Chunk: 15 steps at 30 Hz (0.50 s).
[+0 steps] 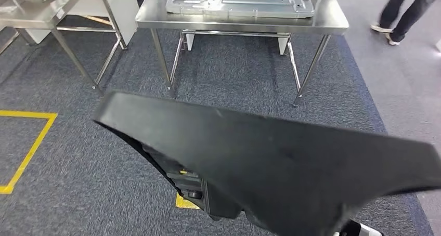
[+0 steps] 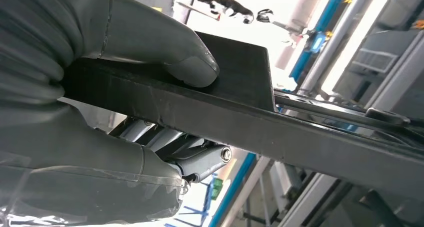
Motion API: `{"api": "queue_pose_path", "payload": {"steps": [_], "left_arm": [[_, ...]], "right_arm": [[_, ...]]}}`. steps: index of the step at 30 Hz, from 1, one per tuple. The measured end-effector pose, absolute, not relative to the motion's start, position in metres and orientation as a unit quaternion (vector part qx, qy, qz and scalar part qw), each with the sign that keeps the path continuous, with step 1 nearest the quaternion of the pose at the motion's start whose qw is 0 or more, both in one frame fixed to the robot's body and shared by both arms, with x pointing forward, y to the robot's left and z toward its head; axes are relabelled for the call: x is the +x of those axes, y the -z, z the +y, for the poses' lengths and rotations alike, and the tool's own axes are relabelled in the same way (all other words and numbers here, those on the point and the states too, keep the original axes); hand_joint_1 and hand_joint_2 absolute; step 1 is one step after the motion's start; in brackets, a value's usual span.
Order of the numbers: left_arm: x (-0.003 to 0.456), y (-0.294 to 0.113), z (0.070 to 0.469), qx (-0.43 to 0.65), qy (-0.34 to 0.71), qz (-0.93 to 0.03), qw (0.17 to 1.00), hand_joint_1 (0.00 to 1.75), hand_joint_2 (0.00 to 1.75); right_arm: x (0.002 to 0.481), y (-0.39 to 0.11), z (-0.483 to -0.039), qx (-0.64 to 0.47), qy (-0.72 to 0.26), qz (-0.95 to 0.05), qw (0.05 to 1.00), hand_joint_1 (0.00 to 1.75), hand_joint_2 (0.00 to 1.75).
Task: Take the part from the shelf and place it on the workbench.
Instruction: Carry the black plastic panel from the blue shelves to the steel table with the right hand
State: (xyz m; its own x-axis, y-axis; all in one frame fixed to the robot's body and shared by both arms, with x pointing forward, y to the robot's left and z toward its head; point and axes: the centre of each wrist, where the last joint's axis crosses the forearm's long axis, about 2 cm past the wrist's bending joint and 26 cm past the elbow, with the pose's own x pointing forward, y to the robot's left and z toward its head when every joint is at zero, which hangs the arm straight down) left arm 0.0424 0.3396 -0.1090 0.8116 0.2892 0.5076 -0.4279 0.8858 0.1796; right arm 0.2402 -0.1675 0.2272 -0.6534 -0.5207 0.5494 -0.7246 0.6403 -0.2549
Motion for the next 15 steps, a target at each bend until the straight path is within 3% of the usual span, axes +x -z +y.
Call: {"api": "queue_pose_path", "payload": {"steps": [15], "left_arm": [[0.0441,0.1090,0.3388,0.126,-0.193,-0.247,0.941,0.00,1.75]], "right_arm": [[0.2421,-0.2247,-0.1708,0.327,-0.249,-0.886,0.214,1.68,1.75]]}}
